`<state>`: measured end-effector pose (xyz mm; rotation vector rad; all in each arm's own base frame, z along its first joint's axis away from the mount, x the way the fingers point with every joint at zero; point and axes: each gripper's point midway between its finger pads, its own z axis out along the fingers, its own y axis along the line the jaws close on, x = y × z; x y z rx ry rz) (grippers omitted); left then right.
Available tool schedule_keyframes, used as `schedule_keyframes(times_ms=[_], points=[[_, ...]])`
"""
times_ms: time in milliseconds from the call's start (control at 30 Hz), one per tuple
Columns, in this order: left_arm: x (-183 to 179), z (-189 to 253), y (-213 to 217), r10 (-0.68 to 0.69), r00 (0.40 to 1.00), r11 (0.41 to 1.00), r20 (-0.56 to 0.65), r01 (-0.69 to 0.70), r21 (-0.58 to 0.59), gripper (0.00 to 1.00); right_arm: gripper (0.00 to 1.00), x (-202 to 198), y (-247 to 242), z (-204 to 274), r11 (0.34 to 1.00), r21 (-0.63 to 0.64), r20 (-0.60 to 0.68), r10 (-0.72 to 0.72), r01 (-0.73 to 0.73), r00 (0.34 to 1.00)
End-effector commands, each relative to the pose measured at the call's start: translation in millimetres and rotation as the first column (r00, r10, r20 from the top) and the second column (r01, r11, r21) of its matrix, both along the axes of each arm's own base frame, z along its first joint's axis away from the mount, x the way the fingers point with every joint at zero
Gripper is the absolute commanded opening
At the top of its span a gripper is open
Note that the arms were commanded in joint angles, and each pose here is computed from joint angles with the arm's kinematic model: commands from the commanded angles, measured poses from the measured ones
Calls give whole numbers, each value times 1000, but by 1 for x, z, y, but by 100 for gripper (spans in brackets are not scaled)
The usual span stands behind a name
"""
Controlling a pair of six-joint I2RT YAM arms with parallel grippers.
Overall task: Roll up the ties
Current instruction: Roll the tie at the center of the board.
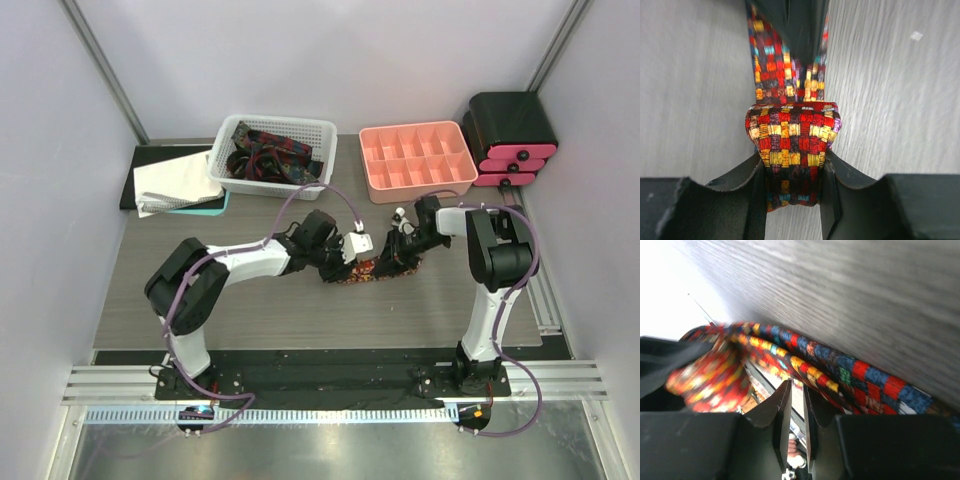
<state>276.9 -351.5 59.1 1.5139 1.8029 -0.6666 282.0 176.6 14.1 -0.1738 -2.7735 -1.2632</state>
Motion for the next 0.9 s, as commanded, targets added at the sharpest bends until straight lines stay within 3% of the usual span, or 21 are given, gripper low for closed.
schedule_keyframes(times_ms=[0,167,333,600,867], points=[[2,-47,38,56,997,977,-47,-45,210,3,22,-22,-36,-37,971,-235,-13,37,-39,999],[-5,-60,41,34,996,964,-85,-10,265,6,23,-22,-20,-11,992,-117,49,47,-41,998],[-8,-64,38,21,993,960,-119,13,279,12,32,-1,4,36,998,60,152,-22,13,988],[-10,-68,40,10,992,958,-125,26,287,16,50,13,34,56,992,124,215,-14,-13,976],[-12,-68,39,-3,992,958,-127,39,284,19,52,18,59,52,987,159,232,-12,-26,973]])
